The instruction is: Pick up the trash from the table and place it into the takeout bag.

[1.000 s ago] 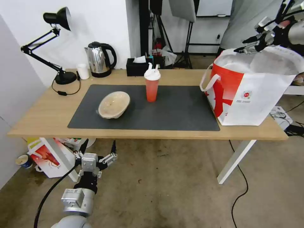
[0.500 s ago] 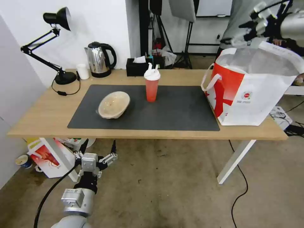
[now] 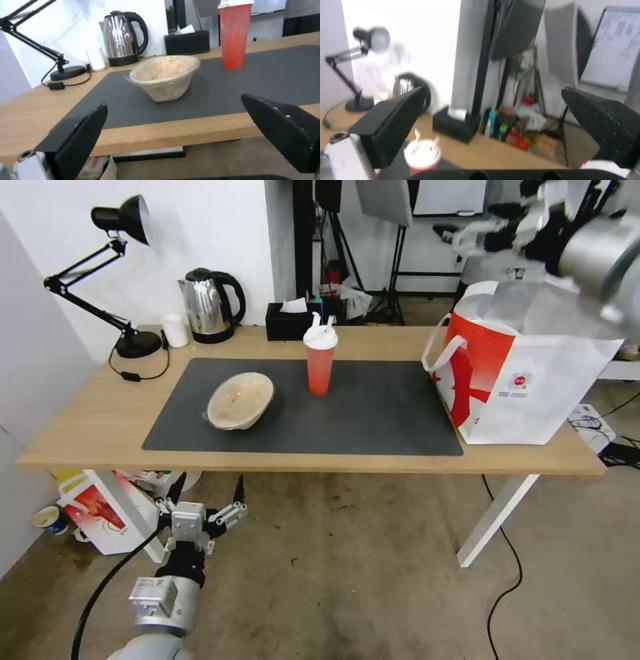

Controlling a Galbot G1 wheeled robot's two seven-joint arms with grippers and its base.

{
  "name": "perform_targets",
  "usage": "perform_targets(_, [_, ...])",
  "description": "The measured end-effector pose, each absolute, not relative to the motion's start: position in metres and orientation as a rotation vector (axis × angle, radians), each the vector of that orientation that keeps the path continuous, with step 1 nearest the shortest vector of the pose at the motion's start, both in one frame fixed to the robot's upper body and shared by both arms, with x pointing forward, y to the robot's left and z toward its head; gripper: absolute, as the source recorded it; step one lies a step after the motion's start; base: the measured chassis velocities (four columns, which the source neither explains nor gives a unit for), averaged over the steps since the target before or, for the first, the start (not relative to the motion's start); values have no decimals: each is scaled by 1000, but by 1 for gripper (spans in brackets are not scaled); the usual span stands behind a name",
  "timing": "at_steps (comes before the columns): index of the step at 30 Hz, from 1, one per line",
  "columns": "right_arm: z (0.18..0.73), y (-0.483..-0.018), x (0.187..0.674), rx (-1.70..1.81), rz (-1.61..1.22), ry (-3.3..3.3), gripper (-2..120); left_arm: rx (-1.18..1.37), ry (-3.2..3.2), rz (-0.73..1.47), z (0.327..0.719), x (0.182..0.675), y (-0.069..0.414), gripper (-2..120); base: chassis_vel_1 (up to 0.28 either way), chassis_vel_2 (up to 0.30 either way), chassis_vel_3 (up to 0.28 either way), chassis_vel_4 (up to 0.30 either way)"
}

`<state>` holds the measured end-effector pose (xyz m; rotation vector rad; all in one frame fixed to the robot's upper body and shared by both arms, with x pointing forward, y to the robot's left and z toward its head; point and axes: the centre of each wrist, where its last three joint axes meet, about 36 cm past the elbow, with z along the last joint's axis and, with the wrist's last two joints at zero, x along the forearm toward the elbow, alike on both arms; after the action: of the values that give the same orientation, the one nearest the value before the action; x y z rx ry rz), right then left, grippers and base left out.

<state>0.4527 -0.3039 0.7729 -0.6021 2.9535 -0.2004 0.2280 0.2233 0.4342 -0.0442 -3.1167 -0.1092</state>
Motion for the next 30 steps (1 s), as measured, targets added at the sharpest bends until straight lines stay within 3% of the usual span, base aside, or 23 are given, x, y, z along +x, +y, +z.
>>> perform_targets(10, [731, -277, 403, -463, -166, 2772, 100, -44, -3117, -109, 434, 228, 223, 100, 0, 0, 0, 0])
perform_targets(25, [578, -230, 336, -274, 6, 2648, 100, -44, -3117, -109, 434, 228, 223, 100, 0, 0, 0, 0])
perform_targets(30, [576, -229, 335, -271, 8, 2648, 100, -44, -3117, -109, 434, 228, 223, 100, 0, 0, 0, 0])
